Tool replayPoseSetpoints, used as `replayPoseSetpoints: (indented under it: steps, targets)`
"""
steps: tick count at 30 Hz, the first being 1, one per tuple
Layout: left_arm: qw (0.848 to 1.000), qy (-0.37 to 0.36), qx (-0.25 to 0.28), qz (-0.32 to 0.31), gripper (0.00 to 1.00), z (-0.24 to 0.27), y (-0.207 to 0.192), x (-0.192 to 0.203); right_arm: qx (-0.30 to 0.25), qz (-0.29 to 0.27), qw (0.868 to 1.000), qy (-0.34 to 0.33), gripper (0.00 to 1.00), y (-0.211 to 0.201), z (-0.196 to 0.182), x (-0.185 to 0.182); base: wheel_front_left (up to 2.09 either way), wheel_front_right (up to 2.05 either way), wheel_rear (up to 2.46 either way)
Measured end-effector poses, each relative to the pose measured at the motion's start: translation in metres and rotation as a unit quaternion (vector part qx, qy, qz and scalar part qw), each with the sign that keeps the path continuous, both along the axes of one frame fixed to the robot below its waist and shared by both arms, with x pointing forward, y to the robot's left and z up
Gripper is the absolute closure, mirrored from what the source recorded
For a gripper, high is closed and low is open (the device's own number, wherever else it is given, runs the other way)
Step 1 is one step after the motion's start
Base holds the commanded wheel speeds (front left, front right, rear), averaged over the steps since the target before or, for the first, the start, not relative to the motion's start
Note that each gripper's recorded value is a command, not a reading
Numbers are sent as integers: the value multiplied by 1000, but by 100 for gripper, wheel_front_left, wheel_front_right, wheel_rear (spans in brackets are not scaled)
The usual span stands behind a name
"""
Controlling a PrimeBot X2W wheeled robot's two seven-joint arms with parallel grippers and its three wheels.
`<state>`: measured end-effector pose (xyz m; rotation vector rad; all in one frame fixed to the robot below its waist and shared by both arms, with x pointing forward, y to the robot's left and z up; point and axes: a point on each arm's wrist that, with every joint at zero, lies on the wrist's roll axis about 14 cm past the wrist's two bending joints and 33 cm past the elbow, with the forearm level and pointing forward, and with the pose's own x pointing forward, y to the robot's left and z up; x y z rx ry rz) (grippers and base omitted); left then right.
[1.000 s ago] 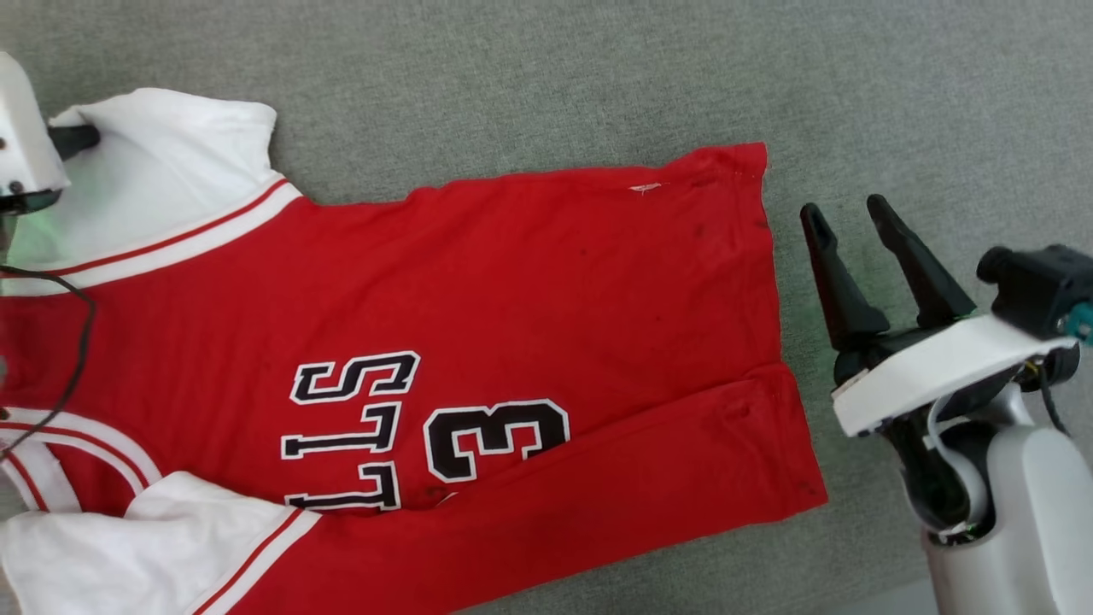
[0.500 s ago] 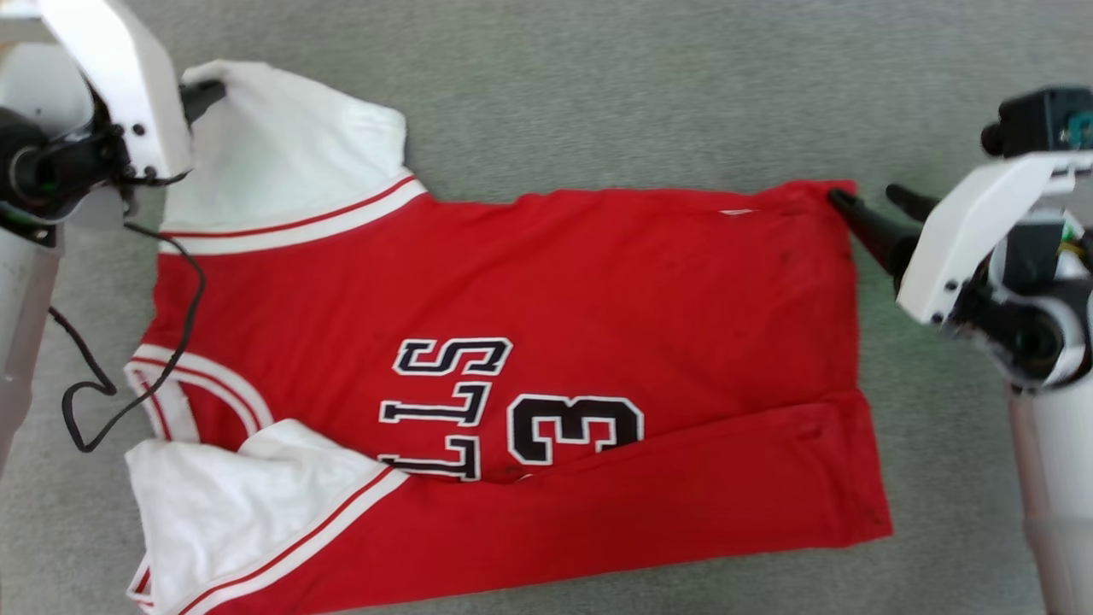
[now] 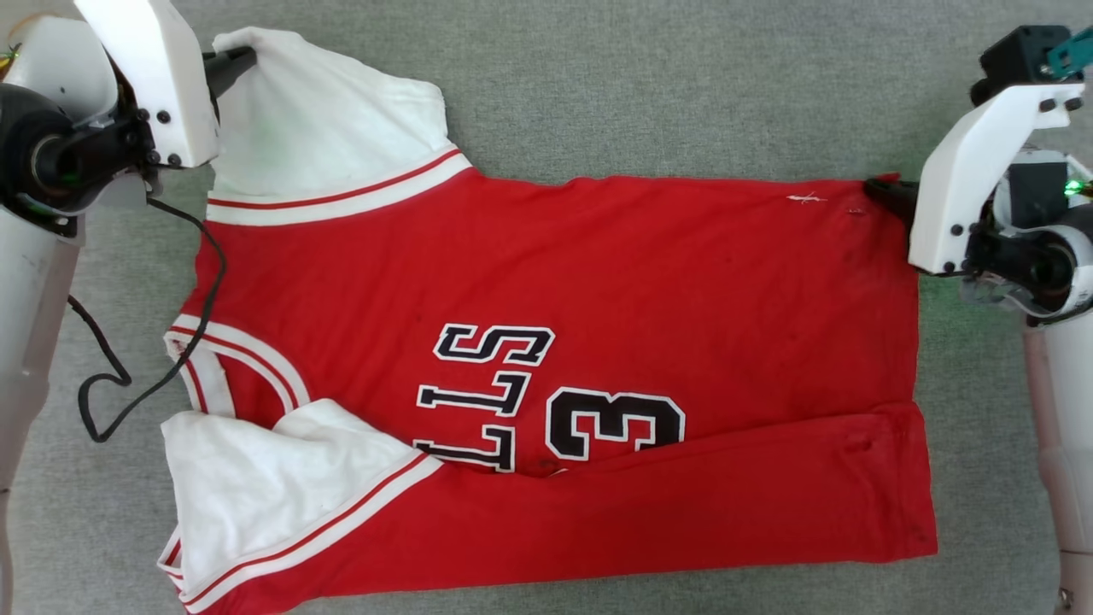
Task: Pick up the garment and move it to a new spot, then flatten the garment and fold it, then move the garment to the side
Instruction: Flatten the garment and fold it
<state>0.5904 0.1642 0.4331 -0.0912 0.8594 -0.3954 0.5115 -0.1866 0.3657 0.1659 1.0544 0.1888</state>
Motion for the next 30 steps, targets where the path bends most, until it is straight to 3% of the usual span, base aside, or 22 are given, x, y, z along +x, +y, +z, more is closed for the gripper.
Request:
replayPoseSetpoints:
  steps: [5,7,14,24,30]
  targets:
    - [1000,-19,-10,16,100,11,7,-8,1,9,999,-54,100,7,25,9,0,0,0]
    - [997,-60,-37,37,100,34,15,-19,0,7,993,-119,100,5,61,12,0,0,0]
    - [988,-115,-72,75,100,52,37,-70,10,-4,986,-165,100,0,89,-24,0,0,0]
    - [981,-93,-103,138,100,24,50,-166,29,-23,985,-166,100,-1,79,-92,0,0,0]
    - [977,-13,-117,176,100,-27,41,-231,51,-52,987,-140,100,1,47,-134,0,0,0]
